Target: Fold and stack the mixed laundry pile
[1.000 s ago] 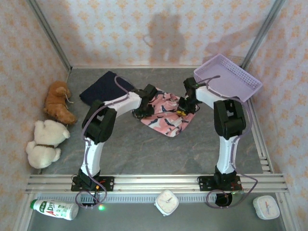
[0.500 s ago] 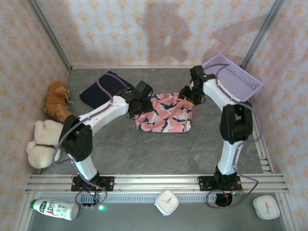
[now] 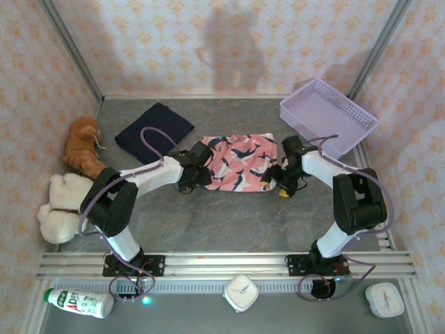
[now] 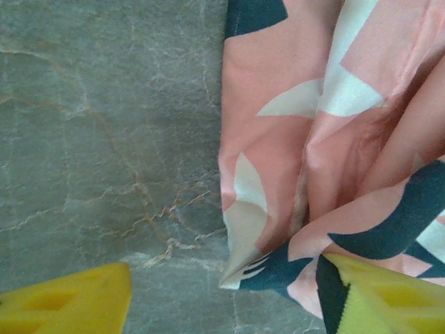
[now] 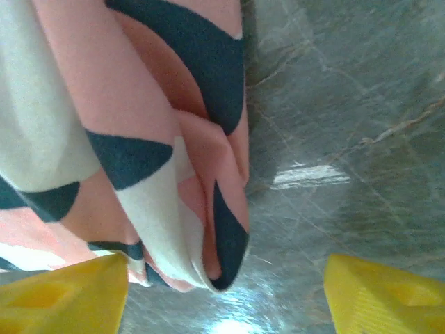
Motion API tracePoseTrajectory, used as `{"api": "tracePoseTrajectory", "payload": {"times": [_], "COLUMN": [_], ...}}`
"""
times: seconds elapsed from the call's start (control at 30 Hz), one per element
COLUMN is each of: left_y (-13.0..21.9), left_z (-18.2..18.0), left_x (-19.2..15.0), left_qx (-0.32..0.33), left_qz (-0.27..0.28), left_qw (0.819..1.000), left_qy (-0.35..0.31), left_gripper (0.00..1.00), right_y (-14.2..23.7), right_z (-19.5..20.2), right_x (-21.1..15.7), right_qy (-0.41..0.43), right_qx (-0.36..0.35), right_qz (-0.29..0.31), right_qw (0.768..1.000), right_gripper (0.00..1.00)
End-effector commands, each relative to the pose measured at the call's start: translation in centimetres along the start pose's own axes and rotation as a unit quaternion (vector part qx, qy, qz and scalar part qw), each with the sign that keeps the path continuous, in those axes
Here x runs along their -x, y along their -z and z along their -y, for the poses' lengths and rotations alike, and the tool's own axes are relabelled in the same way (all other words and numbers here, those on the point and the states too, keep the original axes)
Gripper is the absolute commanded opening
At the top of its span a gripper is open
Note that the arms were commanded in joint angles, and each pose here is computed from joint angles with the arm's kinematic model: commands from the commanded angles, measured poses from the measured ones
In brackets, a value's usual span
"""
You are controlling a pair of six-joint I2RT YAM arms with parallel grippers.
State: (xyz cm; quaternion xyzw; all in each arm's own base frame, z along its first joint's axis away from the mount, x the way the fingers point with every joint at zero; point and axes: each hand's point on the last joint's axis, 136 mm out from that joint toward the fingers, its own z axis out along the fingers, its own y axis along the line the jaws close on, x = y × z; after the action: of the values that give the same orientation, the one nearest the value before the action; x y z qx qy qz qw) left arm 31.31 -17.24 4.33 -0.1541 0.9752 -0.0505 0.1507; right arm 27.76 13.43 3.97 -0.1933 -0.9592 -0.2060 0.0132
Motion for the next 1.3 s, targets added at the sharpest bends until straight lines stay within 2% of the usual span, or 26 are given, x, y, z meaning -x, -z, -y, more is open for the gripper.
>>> {"api": "tracePoseTrajectory", "payload": {"times": [0.0, 0.13, 0.2, 0.3, 0.37, 0.43, 0.53, 0.6, 0.7, 0.73, 0.77, 0.83, 0.87, 0.93, 1.0, 1.13, 1.27], "left_y": [-1.2, -2.5, -3.2, -4.1, -4.2, -4.0, -3.3, -2.8, -1.8, -1.2, -0.7, 0.7, 1.4, 2.8, 3.8, 4.0, 2.4], "left_z": [0.9, 1.8, 2.0, 1.6, 1.0, -0.2, -2.2, -3.1, -2.9, -2.7, -2.5, -2.0, -1.8, -1.4, -1.2, -0.7, 0.2], "left_x": [0.6, 1.1, 1.1, 1.0, 0.9, 0.8, 0.7, 0.6, 0.8, 1.0, 1.3, 2.3, 2.8, 4.2, 5.5, 7.7, 8.6], "left_qx": [-0.017, -0.028, -0.024, -0.006, 0.008, 0.030, 0.051, 0.060, 0.056, 0.055, 0.051, 0.039, 0.030, 0.012, -0.003, -0.037, -0.071], "left_qz": [0.018, 0.023, 0.019, 0.012, 0.009, 0.010, 0.009, 0.008, 0.004, 0.005, 0.008, 0.021, 0.025, 0.038, 0.048, 0.054, 0.042], "left_qw": [1.000, 0.999, 0.999, 0.999, 0.999, 0.999, 0.998, 0.998, 0.998, 0.998, 0.999, 0.999, 0.999, 0.999, 0.998, 0.998, 0.997], "left_qy": [0.009, 0.022, 0.024, 0.028, 0.029, 0.030, 0.032, 0.027, 0.014, 0.011, 0.008, 0.012, 0.016, 0.024, 0.026, 0.022, 0.000], "left_gripper": [0.66, 0.58, 0.50, 0.27, 0.01, 0.00, 0.00, 0.00, 0.00, 0.04, 0.12, 0.56, 0.65, 0.75, 0.83, 0.88, 0.99], "right_y": [-0.6, -1.3, -1.1, -1.0, -0.9, -0.4, 0.7, 0.9, 0.6, 0.6, 0.8, 1.8, 2.5, 4.2, 5.5, 6.1, 4.7], "right_z": [-1.8, -1.8, -1.9, -1.7, -1.2, 0.0, 2.3, 2.3, 0.3, -0.6, -1.1, -1.6, -1.6, -1.7, -2.1, -3.7, -5.4], "right_x": [1.6, 2.5, 2.8, 2.9, 2.8, 3.0, 3.5, 3.5, 3.1, 2.9, 2.8, 2.8, 3.1, 3.5, 4.1, 5.9, 8.3], "right_qy": [-0.007, -0.016, -0.016, -0.012, -0.007, 0.006, 0.016, 0.021, 0.022, 0.025, 0.028, 0.035, 0.040, 0.057, 0.074, 0.105, 0.112], "right_qx": [0.045, 0.042, 0.040, 0.032, 0.016, -0.022, -0.086, -0.085, -0.032, -0.011, 0.001, 0.005, 0.000, -0.014, -0.021, -0.017, -0.002], "right_qz": [0.028, 0.035, 0.040, 0.043, 0.045, 0.055, 0.075, 0.074, 0.053, 0.045, 0.042, 0.051, 0.062, 0.086, 0.104, 0.119, 0.116], "right_qw": [0.999, 0.998, 0.998, 0.998, 0.999, 0.998, 0.993, 0.993, 0.998, 0.999, 0.999, 0.998, 0.997, 0.995, 0.992, 0.987, 0.987], "right_gripper": [0.66, 0.43, 0.36, 0.27, 0.19, 0.13, 0.10, 0.10, 0.12, 0.16, 0.23, 0.46, 0.58, 0.76, 0.85, 0.92, 0.96]}}
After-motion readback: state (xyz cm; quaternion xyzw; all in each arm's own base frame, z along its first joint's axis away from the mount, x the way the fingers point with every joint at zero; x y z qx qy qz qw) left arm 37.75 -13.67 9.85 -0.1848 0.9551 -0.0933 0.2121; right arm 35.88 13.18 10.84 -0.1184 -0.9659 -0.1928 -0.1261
